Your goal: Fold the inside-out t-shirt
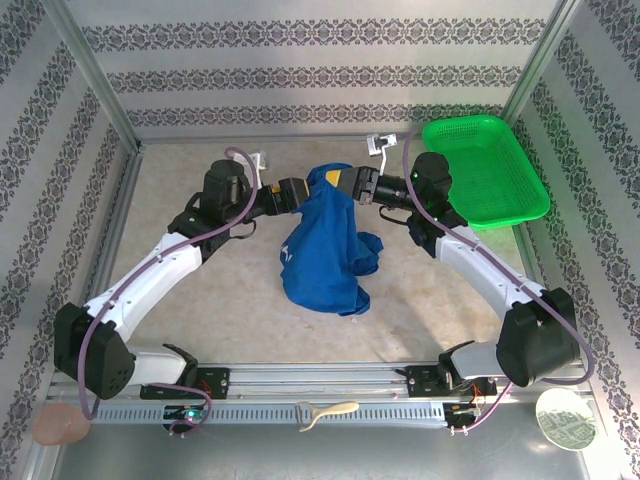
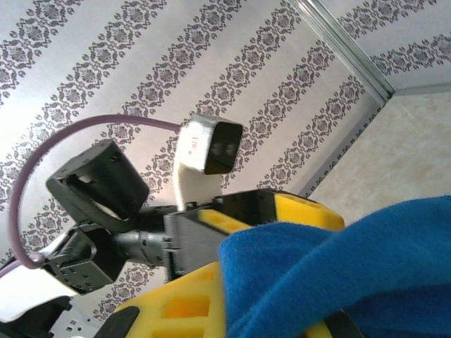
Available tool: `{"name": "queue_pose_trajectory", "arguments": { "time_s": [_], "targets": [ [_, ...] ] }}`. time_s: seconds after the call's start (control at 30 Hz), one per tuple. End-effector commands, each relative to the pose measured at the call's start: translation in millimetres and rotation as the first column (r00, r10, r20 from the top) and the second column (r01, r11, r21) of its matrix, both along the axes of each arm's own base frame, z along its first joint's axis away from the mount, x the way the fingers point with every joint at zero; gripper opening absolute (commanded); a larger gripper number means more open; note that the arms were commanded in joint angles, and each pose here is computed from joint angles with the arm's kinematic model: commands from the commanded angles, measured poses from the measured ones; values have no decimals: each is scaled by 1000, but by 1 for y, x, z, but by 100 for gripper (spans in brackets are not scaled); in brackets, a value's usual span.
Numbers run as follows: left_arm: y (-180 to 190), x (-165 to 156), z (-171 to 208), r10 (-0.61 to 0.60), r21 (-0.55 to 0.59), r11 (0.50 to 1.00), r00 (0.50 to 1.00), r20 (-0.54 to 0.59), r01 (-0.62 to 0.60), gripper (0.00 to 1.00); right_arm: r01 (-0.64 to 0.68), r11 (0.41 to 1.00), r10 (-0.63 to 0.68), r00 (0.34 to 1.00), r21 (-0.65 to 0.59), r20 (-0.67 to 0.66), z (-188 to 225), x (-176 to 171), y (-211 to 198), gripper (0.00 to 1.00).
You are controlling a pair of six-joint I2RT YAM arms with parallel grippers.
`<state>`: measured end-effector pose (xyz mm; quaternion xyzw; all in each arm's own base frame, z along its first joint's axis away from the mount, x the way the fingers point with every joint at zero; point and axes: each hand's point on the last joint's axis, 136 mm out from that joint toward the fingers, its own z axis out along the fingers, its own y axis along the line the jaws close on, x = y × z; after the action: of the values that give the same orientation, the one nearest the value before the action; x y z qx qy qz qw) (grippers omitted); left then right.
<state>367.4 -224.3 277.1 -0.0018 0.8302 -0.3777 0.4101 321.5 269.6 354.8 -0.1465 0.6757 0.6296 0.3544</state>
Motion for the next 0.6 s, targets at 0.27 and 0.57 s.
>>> {"name": "queue_pose_trajectory", "arguments": {
  "time_s": [0.27, 0.57],
  "targets": [
    [-3, 20, -33, 56, 33, 998, 997, -58, -54, 93, -33, 999, 31, 998, 32, 55, 9, -13, -4, 0],
    [-44, 27, -59, -99, -24, 995, 989, -109, 97, 88, -45, 998, 43, 998, 35, 54, 10, -14, -2, 0]
  ]
}}
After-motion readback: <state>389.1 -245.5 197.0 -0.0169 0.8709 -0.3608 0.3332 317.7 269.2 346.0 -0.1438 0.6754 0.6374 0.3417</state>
